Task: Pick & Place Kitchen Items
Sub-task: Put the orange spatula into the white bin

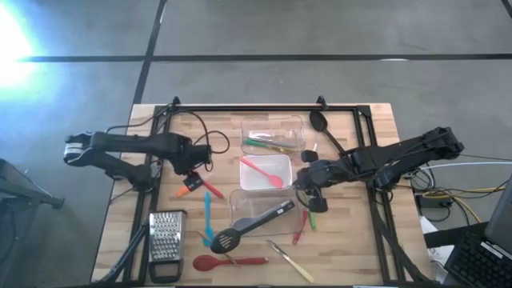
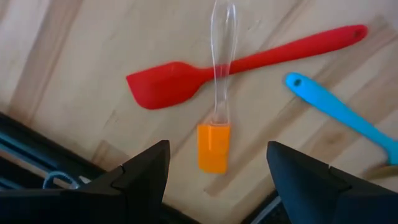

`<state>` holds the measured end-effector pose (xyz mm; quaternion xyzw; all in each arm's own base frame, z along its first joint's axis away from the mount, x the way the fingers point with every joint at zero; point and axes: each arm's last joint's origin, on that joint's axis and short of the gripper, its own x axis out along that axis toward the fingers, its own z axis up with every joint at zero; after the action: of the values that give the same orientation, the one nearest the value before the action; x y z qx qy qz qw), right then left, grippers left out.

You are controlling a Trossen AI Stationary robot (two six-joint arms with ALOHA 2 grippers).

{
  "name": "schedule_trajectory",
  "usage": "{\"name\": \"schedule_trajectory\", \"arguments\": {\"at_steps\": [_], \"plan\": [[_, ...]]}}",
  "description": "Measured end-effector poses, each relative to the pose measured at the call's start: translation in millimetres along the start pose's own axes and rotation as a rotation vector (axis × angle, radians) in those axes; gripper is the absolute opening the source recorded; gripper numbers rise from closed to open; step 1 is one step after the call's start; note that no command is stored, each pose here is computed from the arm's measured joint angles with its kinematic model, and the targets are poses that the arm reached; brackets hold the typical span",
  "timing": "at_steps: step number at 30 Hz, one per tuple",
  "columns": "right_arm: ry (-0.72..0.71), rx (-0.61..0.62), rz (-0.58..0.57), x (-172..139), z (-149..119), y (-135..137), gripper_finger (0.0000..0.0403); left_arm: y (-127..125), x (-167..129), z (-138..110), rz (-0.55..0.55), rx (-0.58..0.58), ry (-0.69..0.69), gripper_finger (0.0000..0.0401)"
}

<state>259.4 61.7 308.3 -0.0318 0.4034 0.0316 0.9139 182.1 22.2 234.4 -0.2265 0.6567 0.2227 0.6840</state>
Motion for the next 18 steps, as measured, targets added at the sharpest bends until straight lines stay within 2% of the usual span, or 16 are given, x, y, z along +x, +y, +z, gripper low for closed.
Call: {"name": "schedule_trajectory", "arguments": {"at_steps": [9, 18], "plan": [[-0.007, -0.001, 0.001, 0.7, 0.8, 0.3, 0.0052, -3.6, 32.3, 5.7, 0.033, 0.028, 0.067, 0.0272], [-0.009, -0.006, 0.001, 0.7, 0.9, 0.3, 0.0057, -5.6, 50.4, 7.3, 0.000, 0.053, 0.040, 0.0272]]}}
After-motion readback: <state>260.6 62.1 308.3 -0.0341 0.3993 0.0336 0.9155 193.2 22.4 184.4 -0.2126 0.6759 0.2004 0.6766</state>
